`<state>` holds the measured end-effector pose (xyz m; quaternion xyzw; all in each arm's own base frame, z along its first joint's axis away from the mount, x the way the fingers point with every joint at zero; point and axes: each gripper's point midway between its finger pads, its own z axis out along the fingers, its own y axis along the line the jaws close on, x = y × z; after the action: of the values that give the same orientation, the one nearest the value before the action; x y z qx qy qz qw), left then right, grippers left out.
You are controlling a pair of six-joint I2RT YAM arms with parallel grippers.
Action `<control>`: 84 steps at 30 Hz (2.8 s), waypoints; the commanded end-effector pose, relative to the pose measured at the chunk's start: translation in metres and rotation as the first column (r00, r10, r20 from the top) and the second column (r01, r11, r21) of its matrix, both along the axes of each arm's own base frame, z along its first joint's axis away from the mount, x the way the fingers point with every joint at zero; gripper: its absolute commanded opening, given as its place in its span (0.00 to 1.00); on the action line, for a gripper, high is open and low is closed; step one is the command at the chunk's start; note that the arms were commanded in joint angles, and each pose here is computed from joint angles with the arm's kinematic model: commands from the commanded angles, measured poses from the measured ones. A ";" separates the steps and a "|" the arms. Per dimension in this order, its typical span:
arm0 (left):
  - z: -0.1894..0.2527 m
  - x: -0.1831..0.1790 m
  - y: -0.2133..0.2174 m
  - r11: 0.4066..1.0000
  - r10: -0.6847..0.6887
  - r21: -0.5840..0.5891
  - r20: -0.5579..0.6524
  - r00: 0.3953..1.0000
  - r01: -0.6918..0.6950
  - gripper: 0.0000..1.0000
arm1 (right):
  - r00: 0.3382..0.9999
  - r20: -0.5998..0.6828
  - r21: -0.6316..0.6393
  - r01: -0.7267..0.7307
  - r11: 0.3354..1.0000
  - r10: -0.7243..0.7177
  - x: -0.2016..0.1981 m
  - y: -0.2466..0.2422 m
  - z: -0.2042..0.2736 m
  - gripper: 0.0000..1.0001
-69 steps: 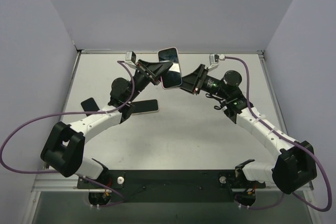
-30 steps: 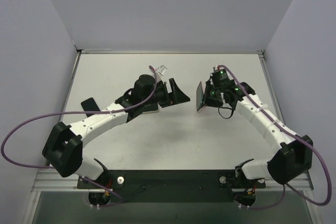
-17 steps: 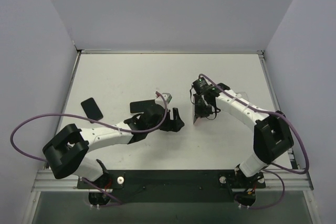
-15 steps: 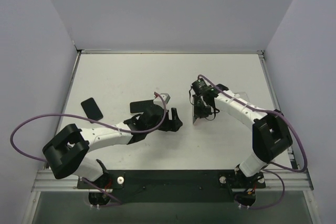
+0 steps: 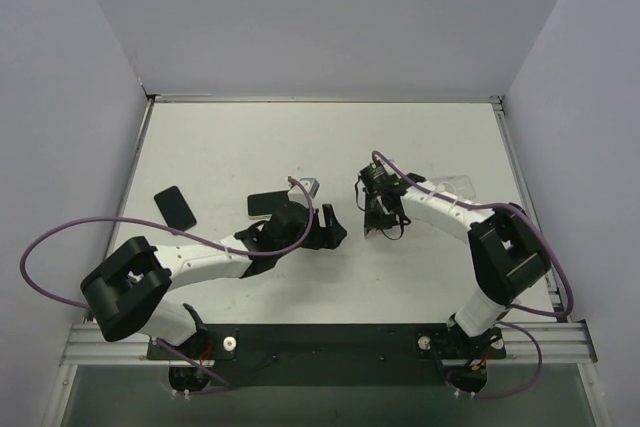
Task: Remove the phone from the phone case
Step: Remove the phone case from the phone.
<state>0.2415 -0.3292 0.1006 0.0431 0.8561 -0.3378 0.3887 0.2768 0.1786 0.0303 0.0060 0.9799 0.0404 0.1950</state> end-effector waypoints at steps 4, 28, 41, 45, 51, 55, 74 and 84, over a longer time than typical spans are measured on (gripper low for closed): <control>0.024 0.008 -0.007 0.998 0.011 -0.061 0.050 0.999 -0.008 0.80 | 0.997 -0.042 -0.084 0.061 0.995 -0.065 -0.005 -0.012 -0.060 0.13; 0.049 -0.007 -0.045 0.990 -0.138 0.087 0.415 0.899 0.112 0.77 | 0.980 -0.197 0.399 0.108 0.911 -0.030 -0.032 0.039 0.030 0.00; 0.054 0.000 -0.036 0.987 -0.113 0.154 0.497 0.860 0.040 0.68 | 0.934 -0.345 0.464 0.252 0.849 -0.089 -0.039 0.041 0.060 0.00; 0.052 0.001 -0.039 0.978 -0.150 0.203 0.505 0.850 0.052 0.66 | 0.926 -0.363 0.450 0.269 0.851 -0.101 -0.041 0.040 0.062 0.00; 0.056 -0.002 -0.041 0.979 -0.160 0.191 0.512 0.844 0.069 0.67 | 0.923 -0.370 0.447 0.278 0.850 -0.108 -0.041 0.039 0.063 0.00; 0.055 -0.002 -0.042 0.979 -0.164 0.190 0.509 0.845 0.076 0.66 | 0.923 -0.370 0.454 0.280 0.846 -0.107 -0.040 0.040 0.065 0.00; 0.041 0.001 -0.059 0.962 -0.201 0.261 0.501 0.842 0.074 0.66 | 0.932 -0.349 0.479 0.266 0.837 -0.097 -0.040 0.042 0.076 0.00; 0.025 0.010 -0.040 0.939 -0.174 0.344 0.518 0.837 -0.018 0.61 | 0.934 -0.347 0.500 0.262 0.826 -0.086 -0.040 0.043 0.082 0.00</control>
<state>0.2415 -0.3767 0.1258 0.2416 0.7569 -0.2101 0.5697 0.2337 0.2090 0.0752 0.1689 0.9550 0.2428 0.0205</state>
